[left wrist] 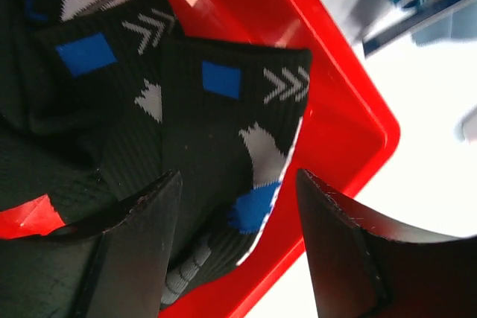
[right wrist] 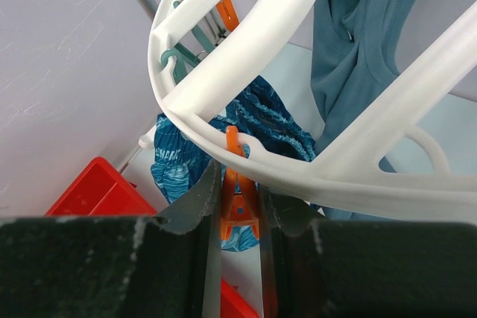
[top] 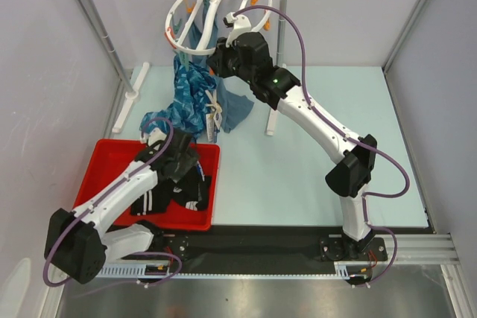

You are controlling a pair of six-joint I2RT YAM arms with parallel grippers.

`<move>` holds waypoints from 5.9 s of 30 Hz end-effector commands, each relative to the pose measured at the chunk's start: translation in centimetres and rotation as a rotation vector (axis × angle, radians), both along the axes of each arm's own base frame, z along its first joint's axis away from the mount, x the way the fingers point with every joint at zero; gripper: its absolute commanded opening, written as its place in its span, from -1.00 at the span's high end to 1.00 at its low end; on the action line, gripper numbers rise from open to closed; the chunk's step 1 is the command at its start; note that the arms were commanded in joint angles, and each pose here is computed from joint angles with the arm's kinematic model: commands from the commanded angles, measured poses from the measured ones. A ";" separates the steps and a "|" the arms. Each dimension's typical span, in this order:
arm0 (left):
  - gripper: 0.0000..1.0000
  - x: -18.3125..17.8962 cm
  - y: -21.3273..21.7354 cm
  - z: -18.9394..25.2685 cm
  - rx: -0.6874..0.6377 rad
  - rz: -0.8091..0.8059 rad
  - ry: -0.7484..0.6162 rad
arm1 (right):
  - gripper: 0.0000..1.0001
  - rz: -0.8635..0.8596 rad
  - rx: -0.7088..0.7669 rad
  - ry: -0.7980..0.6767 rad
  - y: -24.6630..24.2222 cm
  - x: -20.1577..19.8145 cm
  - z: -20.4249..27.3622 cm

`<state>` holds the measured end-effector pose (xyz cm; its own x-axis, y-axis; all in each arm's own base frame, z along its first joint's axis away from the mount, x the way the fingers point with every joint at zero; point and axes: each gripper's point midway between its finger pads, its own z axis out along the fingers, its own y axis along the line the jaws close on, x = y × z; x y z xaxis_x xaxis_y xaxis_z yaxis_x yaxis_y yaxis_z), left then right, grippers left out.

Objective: Clip the socks to the hanger
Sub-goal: Pick up the sock from the bin, then clamp the sock onto the hanger.

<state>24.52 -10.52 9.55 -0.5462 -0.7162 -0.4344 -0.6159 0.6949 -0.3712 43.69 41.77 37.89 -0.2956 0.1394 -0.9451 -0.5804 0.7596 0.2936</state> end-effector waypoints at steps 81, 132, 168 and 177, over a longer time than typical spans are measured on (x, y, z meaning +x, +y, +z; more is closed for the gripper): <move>1.00 10.1 -7.5 26.0 0.188 -0.660 -1.002 | 1.00 -0.133 0.114 0.059 -1.3 -0.7 3.3; 1.00 11.8 -9.5 28.9 0.136 -0.688 -1.071 | 1.00 -0.129 0.068 0.081 -1.0 -0.8 1.4; 1.00 12.3 -9.7 29.6 0.126 -0.688 -1.074 | -0.16 -0.103 0.107 0.080 -1.2 -2.0 3.1; 0.00 11.9 -9.7 29.0 0.119 -0.722 -1.050 | -0.51 -0.123 0.094 0.086 -2.3 -2.2 3.4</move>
